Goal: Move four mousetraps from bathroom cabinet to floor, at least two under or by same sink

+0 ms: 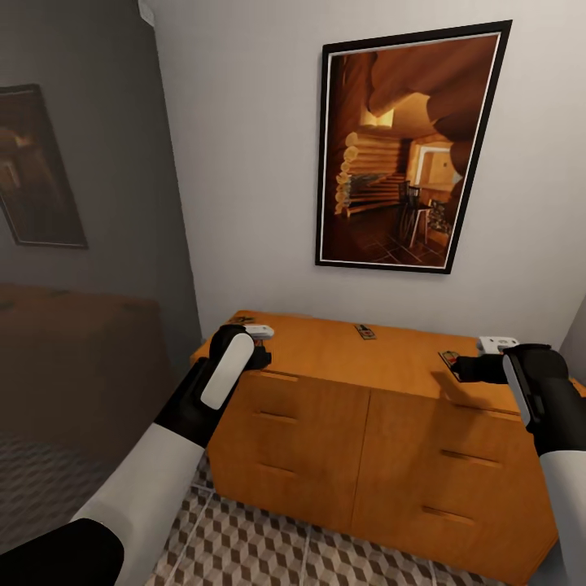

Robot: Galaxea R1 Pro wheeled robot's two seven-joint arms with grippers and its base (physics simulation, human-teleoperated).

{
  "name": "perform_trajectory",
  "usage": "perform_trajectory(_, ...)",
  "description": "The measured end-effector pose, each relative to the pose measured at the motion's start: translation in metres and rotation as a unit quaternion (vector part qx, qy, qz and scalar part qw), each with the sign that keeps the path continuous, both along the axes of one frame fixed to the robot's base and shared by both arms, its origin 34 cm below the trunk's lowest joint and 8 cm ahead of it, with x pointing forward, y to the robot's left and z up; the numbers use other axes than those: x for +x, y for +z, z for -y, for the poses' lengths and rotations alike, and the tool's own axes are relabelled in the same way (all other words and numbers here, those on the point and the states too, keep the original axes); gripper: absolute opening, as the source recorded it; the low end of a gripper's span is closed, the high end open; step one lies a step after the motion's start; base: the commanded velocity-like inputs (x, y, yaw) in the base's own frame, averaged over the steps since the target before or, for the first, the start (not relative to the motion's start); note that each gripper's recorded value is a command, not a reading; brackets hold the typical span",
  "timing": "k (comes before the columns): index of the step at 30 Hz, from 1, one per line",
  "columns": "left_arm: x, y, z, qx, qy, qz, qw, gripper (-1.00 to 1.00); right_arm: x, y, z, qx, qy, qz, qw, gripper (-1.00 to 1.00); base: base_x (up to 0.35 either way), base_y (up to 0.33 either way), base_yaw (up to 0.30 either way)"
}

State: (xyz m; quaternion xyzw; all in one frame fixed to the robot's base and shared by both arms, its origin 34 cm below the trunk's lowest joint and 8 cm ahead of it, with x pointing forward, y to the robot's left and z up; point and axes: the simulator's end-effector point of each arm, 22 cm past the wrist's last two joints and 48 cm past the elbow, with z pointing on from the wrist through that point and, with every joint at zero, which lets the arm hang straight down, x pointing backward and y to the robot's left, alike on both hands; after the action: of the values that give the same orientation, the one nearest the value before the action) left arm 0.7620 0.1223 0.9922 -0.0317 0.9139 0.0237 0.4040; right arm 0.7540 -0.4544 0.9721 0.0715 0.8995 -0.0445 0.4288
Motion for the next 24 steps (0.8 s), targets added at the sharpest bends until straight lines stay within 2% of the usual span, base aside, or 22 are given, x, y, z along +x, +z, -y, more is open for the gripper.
perform_trajectory(2,-0.001,-0.007,-0.009,-0.002,0.009,-0.005,0.9999,-1.00,-0.003,-0.006,0.002,0.003,-0.002,-0.004,1.0000,-1.00,0.000,0.000,0.000)
perform_trajectory(7,-0.004,-0.015,-0.009,-0.003,0.009,-0.012,0.9999,-1.00,-0.004,-0.007,0.002,0.004,-0.002,-0.005,1.0000,-1.00,0.000,0.000,0.000)
perform_trajectory(15,-0.003,-0.021,-0.015,-0.009,0.021,-0.008,0.9997,-1.00,-0.009,-0.024,-0.009,0.011,0.005,-0.016,0.9998,-1.00,0.000,0.000,0.000)
perform_trajectory(24,-0.003,-0.022,-0.015,-0.011,0.021,-0.009,0.9997,-1.00,-0.007,-0.019,-0.014,0.015,0.013,-0.009,0.9998,-1.00,0.000,0.000,0.000)
